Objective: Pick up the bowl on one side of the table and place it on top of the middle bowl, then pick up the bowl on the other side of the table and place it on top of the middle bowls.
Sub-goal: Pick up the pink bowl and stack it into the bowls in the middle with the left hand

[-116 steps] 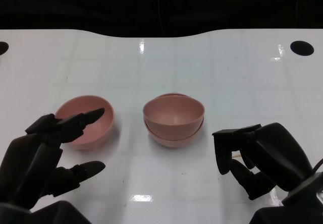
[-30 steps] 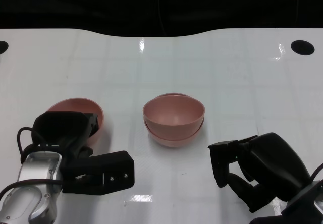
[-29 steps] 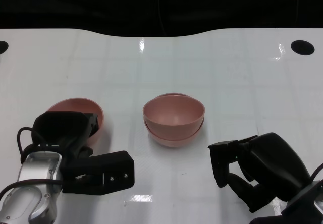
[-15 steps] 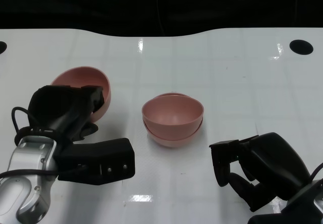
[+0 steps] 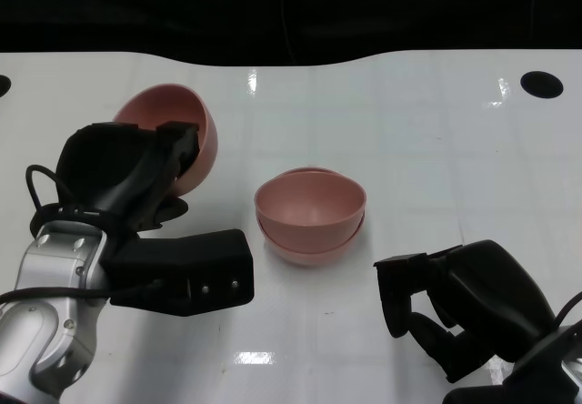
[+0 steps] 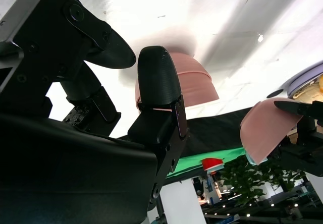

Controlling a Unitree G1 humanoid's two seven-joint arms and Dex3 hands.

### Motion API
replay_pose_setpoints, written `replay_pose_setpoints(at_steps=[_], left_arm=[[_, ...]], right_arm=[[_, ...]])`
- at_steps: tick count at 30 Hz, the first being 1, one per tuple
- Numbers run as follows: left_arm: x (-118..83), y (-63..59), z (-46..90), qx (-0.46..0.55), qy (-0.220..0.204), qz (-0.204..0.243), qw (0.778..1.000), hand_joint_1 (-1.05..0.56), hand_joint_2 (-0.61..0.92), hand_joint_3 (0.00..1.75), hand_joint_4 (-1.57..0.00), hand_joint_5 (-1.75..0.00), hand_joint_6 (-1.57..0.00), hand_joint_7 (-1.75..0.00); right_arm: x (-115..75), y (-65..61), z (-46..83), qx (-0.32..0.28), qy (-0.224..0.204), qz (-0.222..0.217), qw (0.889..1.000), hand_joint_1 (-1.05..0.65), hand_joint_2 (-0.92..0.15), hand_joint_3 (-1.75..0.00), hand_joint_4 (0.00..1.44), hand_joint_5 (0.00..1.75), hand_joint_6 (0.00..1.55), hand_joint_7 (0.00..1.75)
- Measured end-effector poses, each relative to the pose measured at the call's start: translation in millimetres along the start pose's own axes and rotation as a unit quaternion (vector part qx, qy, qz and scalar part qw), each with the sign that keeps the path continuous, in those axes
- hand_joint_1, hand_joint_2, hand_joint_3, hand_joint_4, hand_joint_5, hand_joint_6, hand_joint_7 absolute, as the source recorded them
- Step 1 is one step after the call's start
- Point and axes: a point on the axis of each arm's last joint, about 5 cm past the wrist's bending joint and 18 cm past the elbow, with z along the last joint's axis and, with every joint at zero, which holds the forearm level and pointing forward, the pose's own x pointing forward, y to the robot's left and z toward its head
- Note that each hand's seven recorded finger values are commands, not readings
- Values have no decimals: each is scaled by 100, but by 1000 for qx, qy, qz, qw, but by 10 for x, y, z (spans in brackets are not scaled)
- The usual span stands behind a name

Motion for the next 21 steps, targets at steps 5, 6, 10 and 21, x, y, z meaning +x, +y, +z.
replay_pose_setpoints(at_steps=[5,6,10,21], left_arm=[[0,14,13,-1,-6,4,1000,-21,81,34,-86,-175,-60,-174],[-1,14,13,-1,-6,4,1000,-21,81,34,-86,-175,-61,-174],[0,29,47,-3,-15,10,1000,-23,73,50,-88,-175,-63,-170],[7,46,189,-42,-59,22,997,-26,52,97,-89,-175,-62,-175]], right_arm=[[-3,4,-3,0,-2,-1,1000,-9,-12,-153,101,175,85,159],[-3,4,-3,0,-2,-1,1000,-9,-12,-153,101,175,85,159],[-6,4,-3,1,-4,-2,1000,-8,-12,-154,103,175,87,157],[-25,8,-9,1,-4,0,1000,-7,-12,-153,103,175,87,157]])
